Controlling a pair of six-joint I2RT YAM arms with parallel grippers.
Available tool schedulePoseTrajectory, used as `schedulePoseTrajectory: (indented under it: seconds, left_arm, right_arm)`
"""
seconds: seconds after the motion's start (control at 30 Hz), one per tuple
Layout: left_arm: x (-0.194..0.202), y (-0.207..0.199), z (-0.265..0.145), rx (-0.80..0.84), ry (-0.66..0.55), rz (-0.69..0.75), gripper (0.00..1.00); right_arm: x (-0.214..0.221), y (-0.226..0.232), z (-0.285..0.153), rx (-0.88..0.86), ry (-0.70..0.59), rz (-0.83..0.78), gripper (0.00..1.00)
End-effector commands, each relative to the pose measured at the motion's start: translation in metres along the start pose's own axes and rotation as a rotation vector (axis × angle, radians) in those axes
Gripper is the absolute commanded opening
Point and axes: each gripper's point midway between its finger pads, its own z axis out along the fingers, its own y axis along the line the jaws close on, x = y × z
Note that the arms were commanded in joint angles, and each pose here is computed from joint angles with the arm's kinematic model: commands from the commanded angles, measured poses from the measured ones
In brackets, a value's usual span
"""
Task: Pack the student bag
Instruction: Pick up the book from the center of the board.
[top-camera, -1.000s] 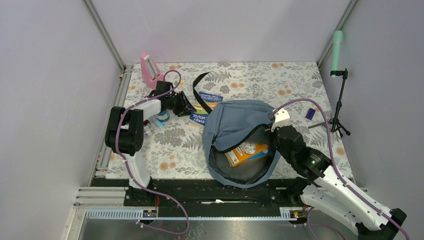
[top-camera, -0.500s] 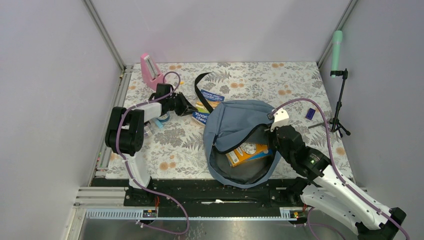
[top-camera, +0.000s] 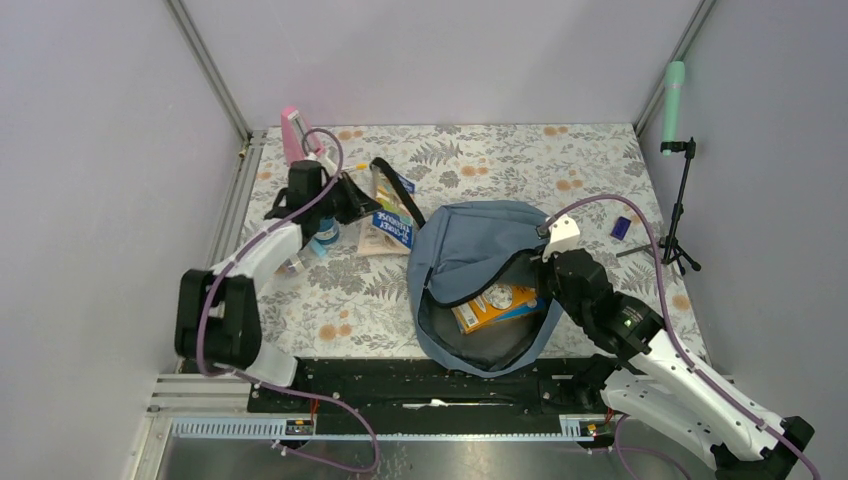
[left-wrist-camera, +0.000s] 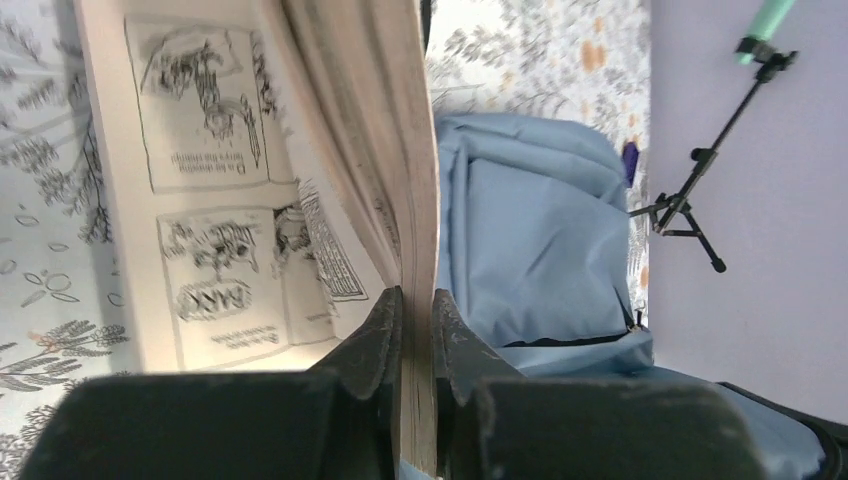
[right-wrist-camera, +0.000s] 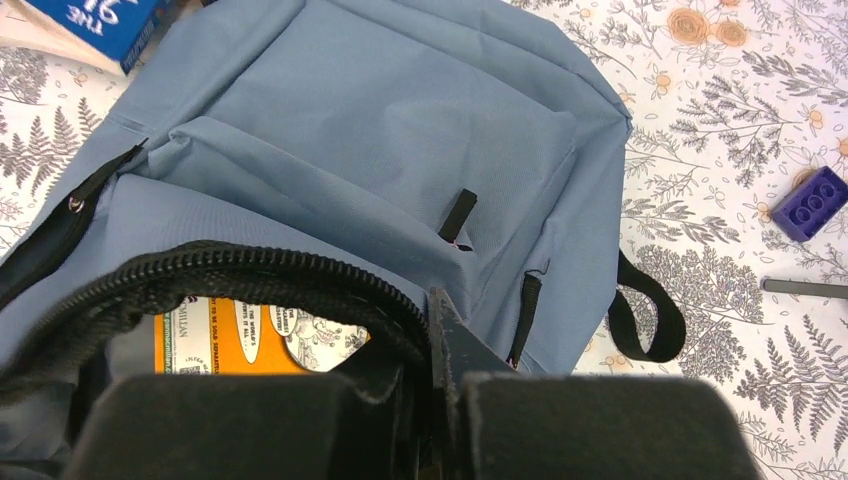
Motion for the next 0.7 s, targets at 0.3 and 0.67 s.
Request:
schedulePoseTrajectory:
  seconds: [0.3, 0.67]
  left_arm:
    - [-0.052, -0.091, -0.120, 0.124, -0.402, 0.345, 0.00]
    - [-0.023, -0.121, -0.201, 0.128, -0.467, 0.601, 0.00]
  right_arm:
    - [-0.045, -0.004, -0.013, 0.019, -0.102, 0.044, 0.00]
    - [-0.069, -0.009, -0.011, 0.071, -0.095, 0.046, 0.00]
